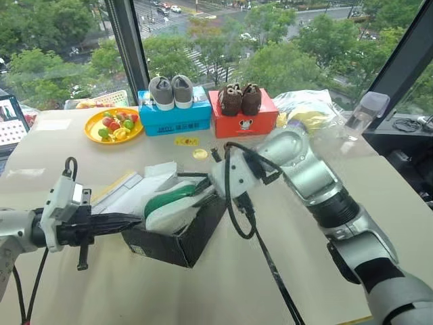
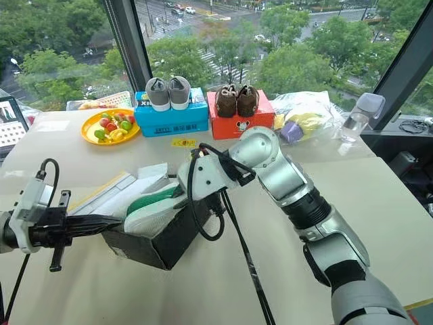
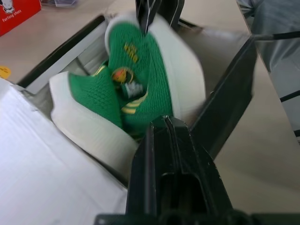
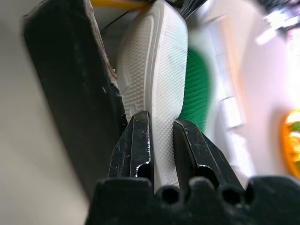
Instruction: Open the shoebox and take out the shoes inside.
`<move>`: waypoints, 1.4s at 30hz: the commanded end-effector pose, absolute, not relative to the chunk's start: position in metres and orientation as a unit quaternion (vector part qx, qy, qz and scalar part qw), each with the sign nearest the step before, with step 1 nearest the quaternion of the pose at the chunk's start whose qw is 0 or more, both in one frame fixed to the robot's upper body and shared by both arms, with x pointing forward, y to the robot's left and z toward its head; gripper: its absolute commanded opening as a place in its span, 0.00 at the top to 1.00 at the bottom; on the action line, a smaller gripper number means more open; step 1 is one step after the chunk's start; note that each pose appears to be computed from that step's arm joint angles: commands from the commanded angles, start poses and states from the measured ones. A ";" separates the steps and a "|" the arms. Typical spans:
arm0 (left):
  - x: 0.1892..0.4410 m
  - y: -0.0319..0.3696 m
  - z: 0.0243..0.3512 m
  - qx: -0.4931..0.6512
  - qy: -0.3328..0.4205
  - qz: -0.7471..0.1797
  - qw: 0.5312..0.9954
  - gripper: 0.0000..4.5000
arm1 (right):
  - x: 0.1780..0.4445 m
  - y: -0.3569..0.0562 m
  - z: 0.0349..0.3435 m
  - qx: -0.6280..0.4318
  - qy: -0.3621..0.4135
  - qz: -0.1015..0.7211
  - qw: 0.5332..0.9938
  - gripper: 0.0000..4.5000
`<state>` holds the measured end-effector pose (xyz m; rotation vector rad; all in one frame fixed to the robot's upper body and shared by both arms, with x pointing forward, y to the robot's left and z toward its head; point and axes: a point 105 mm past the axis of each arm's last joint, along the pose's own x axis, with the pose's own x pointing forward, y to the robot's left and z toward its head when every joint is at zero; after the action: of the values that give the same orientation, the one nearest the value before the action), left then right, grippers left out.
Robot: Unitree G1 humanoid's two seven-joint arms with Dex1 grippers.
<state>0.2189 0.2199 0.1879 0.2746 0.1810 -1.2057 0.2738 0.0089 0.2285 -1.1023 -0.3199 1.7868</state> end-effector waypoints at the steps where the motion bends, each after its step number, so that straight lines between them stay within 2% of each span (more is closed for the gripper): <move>1: 0.222 0.219 0.192 0.144 0.079 -0.564 0.809 1.00 | 0.267 0.008 0.251 -0.413 -0.164 0.734 0.514 0.92; 4: 0.224 0.219 0.193 0.146 0.078 -0.563 0.810 1.00 | 0.265 0.007 0.240 -0.413 -0.152 0.735 0.515 0.92; 7: 0.225 0.219 0.192 0.151 0.080 -0.563 0.808 1.00 | 0.270 0.008 0.239 -0.379 -0.134 0.732 0.550 0.92; 11: 0.226 0.219 0.193 0.153 0.081 -0.563 0.809 1.00 | 0.281 0.009 0.234 -0.387 -0.134 0.708 0.576 0.92; 15: 0.226 0.219 0.193 0.154 0.082 -0.563 0.808 1.00 | 0.289 0.015 0.254 -0.259 -0.116 0.707 0.647 0.92; 19: 0.227 0.219 0.194 0.157 0.083 -0.563 0.807 1.00 | 0.293 0.010 0.253 -0.224 -0.097 0.706 0.665 0.92; 25: 0.228 0.218 0.194 0.157 0.083 -0.566 0.805 1.00 | 0.288 -0.001 0.276 -0.144 -0.097 0.710 0.683 0.92; 32: 0.227 0.218 0.194 0.156 0.084 -0.568 0.804 1.00 | 0.302 -0.039 0.311 -0.058 -0.101 0.668 0.735 0.92; 35: 0.225 0.219 0.195 0.158 0.084 -0.568 0.803 1.00 | 0.318 -0.064 0.308 -0.102 -0.091 0.609 0.781 0.92; 39: 0.226 0.223 0.199 0.163 0.078 -0.556 0.811 1.00 | 0.343 -0.103 0.278 -0.193 -0.024 0.507 0.840 0.92; 42: 0.227 0.225 0.200 0.162 0.075 -0.550 0.816 1.00 | 0.353 -0.125 0.252 -0.243 0.025 0.453 0.857 0.92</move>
<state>0.2272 0.2224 0.1904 0.3053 0.1873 -1.1906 0.3517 -0.1177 0.2483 -0.4177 0.0762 1.0094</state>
